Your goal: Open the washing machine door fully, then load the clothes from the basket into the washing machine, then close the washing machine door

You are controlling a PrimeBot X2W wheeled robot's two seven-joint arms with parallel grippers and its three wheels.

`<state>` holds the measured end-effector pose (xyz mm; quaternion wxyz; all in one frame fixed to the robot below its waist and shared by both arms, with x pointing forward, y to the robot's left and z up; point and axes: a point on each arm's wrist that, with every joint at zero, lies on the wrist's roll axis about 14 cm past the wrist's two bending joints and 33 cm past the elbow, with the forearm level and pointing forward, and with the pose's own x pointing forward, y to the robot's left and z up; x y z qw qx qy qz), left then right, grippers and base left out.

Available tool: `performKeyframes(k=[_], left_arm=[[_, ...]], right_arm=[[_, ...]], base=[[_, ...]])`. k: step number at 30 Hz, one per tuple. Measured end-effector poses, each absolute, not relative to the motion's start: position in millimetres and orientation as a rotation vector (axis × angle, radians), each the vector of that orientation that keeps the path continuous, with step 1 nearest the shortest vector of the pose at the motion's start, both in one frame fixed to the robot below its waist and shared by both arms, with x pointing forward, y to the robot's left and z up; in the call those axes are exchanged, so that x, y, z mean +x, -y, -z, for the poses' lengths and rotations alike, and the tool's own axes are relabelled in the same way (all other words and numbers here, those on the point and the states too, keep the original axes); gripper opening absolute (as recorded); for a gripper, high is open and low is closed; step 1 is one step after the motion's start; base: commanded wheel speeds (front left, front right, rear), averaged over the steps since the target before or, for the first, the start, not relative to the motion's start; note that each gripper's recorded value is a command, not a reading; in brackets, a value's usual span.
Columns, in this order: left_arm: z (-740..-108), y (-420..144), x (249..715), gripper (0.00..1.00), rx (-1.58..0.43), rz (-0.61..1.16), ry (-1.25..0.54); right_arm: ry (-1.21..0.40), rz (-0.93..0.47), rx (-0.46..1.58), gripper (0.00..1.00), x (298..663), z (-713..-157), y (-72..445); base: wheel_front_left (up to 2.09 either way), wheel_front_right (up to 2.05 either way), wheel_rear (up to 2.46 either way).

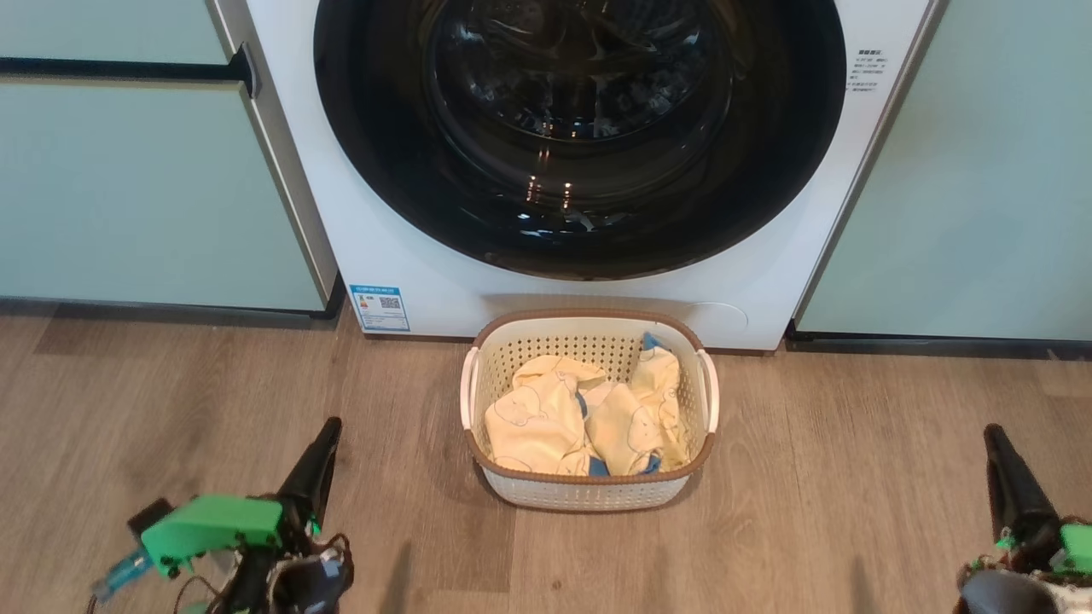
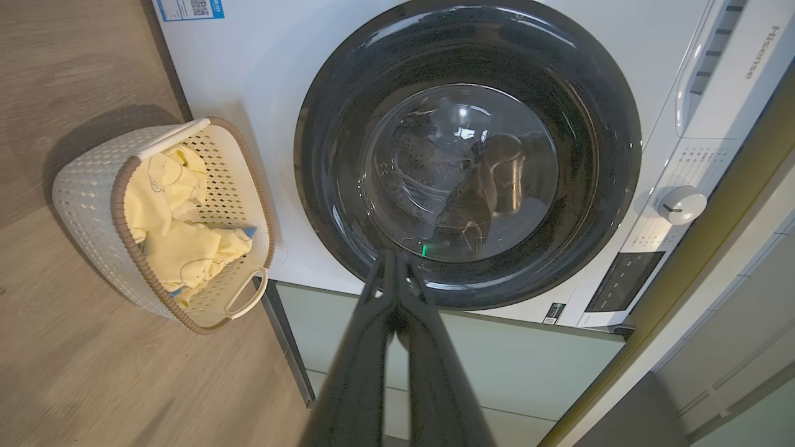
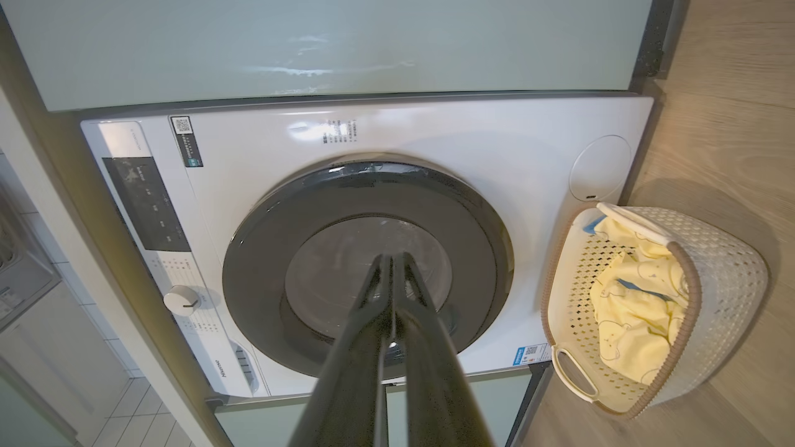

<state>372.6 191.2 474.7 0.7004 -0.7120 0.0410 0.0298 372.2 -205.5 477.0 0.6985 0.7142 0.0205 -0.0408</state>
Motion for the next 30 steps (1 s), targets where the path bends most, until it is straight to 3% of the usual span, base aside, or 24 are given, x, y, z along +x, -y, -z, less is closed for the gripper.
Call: performKeyframes(k=[1, 8, 30], left_arm=[[-472, -191, 372, 1.0, -1.587, -0.073, -0.097], [-425, -189, 343, 1.0, -1.598, -0.196, -0.211], [-443, -182, 356, 1.0, -1.582, -0.15, -0.163]], right_arm=[[-0.052, 0.097, 1.593, 1.0, 371, -475, 205], [-0.17, 0.224, 1.612, 1.0, 341, -425, 200], [-0.133, 0.207, 1.606, 1.0, 347, -435, 203]], base=[[0.0, 0.0, 0.0], [0.0, 0.0, 0.0], [0.0, 0.0, 0.0]])
